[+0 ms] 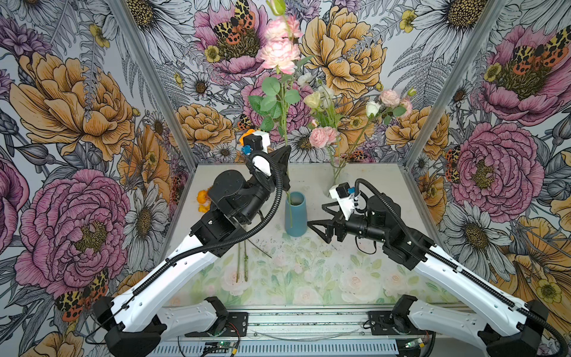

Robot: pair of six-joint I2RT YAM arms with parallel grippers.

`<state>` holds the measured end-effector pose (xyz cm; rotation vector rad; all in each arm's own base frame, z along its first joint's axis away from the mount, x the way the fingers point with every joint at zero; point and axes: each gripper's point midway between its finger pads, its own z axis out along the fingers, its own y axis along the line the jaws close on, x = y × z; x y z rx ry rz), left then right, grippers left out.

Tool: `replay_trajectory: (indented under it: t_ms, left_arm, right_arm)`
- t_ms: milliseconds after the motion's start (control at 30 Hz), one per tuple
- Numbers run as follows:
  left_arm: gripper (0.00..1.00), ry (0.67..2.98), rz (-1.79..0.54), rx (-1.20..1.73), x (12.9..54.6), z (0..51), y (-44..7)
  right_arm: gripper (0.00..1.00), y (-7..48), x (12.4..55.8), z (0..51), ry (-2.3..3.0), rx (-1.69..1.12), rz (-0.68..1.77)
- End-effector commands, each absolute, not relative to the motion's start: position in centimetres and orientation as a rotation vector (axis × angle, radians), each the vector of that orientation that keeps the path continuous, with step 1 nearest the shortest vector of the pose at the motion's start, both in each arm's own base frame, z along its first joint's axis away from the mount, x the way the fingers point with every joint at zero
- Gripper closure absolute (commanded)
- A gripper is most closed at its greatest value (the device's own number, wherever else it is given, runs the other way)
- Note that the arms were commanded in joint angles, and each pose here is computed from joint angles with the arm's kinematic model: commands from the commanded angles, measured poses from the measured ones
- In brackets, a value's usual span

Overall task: Arrange the flowers into the vase
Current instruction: 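Lift the pink carnation upright with the left gripper, then carry the pink carnation over the teal vase and lower its stem in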

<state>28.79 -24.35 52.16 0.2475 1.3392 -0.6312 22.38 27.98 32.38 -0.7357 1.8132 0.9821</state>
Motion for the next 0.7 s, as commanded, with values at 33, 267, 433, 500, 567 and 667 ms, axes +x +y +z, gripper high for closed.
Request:
replay_trajectory:
  t_ms: [33, 267, 433, 500, 567, 667]
  left_arm:
    - [1.00, 1.217, -0.629, 0.254, 28.4, 54.7, -24.9]
    - [1.00, 1.175, -0.557, 0.239, 29.6, 54.5, -25.4]
    - [1.00, 1.134, -0.516, 0.204, 30.3, 57.0, -25.1]
    - [1.00, 1.133, -0.496, 0.207, 30.7, 57.1, -25.2]
    - [1.00, 1.143, -0.464, 0.209, 31.5, 56.7, -25.4]
    - [1.00, 1.152, -0.441, 0.208, 32.5, 55.5, -25.4]
  right_arm:
    - [0.00, 27.2, 21.4, 32.1, 1.795, -0.739, 0.995]
    - [0.00, 27.2, 20.8, 30.1, 1.842, -0.746, 1.023]
    - [0.01, 27.3, 20.8, 30.4, 1.839, -0.749, 1.025]
    - [0.01, 27.2, 20.8, 30.4, 1.838, -0.748, 1.024]
    - [0.01, 27.2, 20.9, 30.4, 1.840, -0.743, 1.021]
    - [0.01, 27.2, 20.7, 30.7, 1.833, -0.745, 1.027]
